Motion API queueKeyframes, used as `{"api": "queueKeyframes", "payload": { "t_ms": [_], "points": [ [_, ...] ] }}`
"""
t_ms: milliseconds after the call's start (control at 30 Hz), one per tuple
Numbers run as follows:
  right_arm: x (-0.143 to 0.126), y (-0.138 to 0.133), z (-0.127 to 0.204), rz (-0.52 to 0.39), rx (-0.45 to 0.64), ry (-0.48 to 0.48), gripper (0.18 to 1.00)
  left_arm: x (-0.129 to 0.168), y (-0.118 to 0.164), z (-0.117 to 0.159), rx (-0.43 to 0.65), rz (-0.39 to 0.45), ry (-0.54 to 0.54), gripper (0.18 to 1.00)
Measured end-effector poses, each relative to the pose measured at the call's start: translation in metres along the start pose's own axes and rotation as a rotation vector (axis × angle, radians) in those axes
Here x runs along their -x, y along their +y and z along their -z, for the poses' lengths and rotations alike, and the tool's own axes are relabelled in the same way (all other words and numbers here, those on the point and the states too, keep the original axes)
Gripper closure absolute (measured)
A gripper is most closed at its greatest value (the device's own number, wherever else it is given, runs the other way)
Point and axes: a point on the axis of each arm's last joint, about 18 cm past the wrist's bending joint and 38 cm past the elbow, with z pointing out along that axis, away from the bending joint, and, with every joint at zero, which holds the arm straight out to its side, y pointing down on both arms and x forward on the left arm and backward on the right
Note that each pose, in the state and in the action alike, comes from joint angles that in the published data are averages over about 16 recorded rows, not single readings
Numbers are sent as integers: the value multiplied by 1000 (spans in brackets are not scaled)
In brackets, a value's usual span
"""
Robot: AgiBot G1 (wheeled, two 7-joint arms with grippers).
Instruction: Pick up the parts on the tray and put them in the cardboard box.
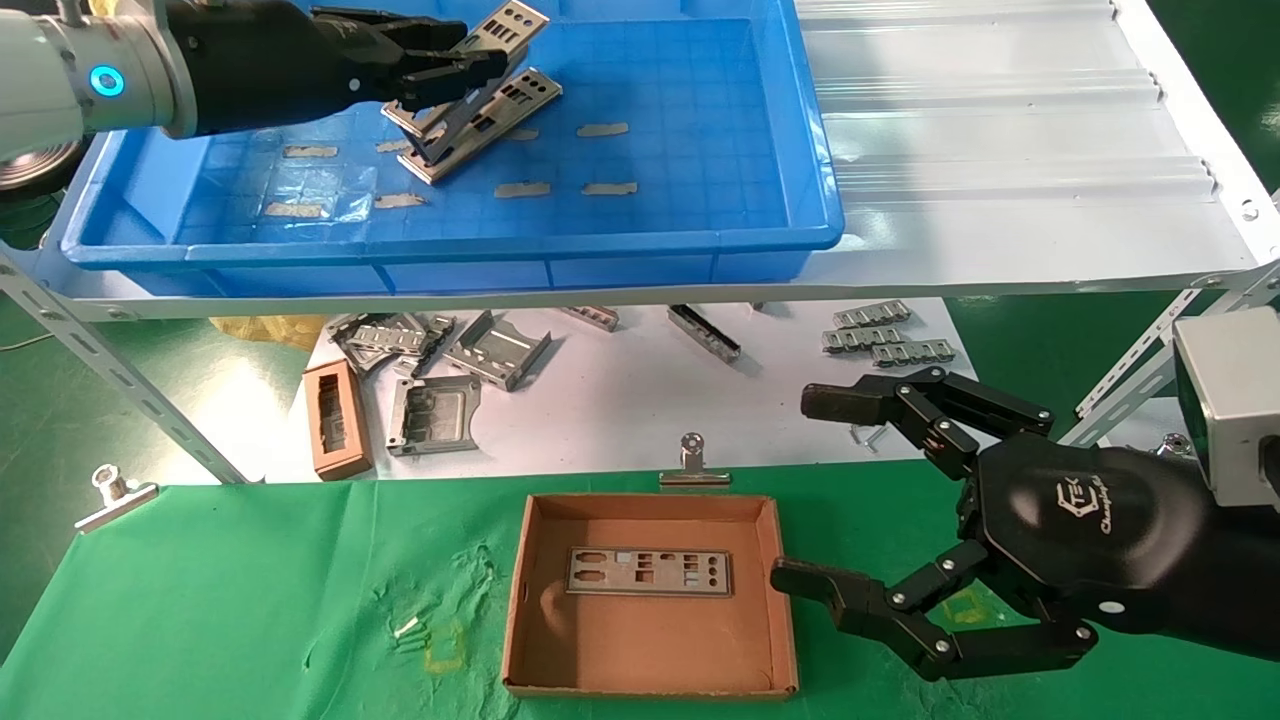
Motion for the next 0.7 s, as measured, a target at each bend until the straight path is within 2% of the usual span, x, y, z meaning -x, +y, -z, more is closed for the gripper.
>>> {"api": "queueKeyframes", "payload": {
  "t_ms": [433,700],
  "points": [
    [0,0,0,0,0,0,179,-2,-13,14,-33,-15,55,728],
    [0,0,0,0,0,0,179,-19,-22,29,-66,-41,183,729]
  ]
}}
